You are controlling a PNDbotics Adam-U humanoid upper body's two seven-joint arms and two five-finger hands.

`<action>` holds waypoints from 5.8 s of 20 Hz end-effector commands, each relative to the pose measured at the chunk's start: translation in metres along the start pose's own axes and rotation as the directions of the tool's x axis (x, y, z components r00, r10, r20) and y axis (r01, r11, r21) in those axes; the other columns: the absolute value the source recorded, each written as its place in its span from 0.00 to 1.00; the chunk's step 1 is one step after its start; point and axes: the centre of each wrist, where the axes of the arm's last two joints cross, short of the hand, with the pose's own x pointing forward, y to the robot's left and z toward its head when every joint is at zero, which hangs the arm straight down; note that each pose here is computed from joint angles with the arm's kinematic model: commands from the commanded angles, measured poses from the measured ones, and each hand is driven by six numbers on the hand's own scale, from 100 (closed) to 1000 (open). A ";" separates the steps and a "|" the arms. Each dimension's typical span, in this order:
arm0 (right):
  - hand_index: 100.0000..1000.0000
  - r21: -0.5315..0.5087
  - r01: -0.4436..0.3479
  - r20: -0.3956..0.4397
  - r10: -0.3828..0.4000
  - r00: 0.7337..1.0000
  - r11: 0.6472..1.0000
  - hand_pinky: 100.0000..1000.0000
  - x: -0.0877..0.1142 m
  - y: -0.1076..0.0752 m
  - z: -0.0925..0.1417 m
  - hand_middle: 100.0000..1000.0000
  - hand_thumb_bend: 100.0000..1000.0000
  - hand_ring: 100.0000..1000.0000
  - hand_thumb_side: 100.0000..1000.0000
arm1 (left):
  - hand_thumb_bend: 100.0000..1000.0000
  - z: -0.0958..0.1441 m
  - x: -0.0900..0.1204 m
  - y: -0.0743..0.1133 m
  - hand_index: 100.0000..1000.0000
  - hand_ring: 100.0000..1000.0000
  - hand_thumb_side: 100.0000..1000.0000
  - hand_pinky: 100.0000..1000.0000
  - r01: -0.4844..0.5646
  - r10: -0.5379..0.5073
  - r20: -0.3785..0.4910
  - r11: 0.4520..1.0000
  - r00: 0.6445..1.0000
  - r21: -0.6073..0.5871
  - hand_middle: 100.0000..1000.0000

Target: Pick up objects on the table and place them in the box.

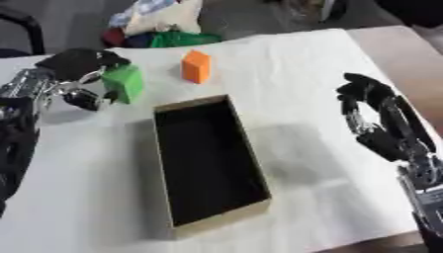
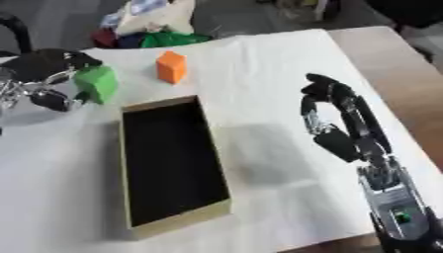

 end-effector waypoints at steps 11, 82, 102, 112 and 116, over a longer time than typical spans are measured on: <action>0.88 -0.002 -0.018 0.012 0.018 1.000 1.000 0.74 0.002 -0.007 -0.001 0.65 0.00 0.67 0.62 | 0.00 0.005 -0.012 0.016 0.75 0.45 0.00 0.54 -0.008 0.010 -0.008 0.980 1.000 0.200 0.39; 0.88 0.062 -0.039 0.015 0.038 0.999 0.997 0.74 0.002 0.005 -0.010 0.65 0.00 0.67 0.58 | 0.36 -0.001 0.151 0.040 0.91 0.64 0.62 0.71 -0.053 -0.120 0.754 0.978 0.646 0.201 0.65; 0.95 0.326 -0.312 -0.086 0.357 0.930 0.892 0.79 -0.048 -0.035 -0.118 0.76 0.00 0.77 0.65 | 0.00 0.077 0.098 0.045 0.88 0.54 0.82 0.66 -0.791 0.478 0.754 0.606 0.450 0.088 0.53; 0.98 0.417 -0.376 -0.350 0.528 0.774 0.827 0.87 -0.072 -0.041 -0.123 0.90 0.00 0.90 0.87 | 0.00 0.087 0.112 0.038 0.88 0.53 0.86 0.65 -0.855 0.573 0.752 0.518 0.327 -0.023 0.52; 0.99 0.438 -0.414 -0.419 0.589 0.691 0.798 0.88 -0.076 -0.043 -0.123 0.91 0.00 0.91 0.87 | 0.00 0.088 0.116 0.036 0.88 0.53 0.87 0.66 -0.849 0.581 0.750 0.525 0.315 -0.050 0.52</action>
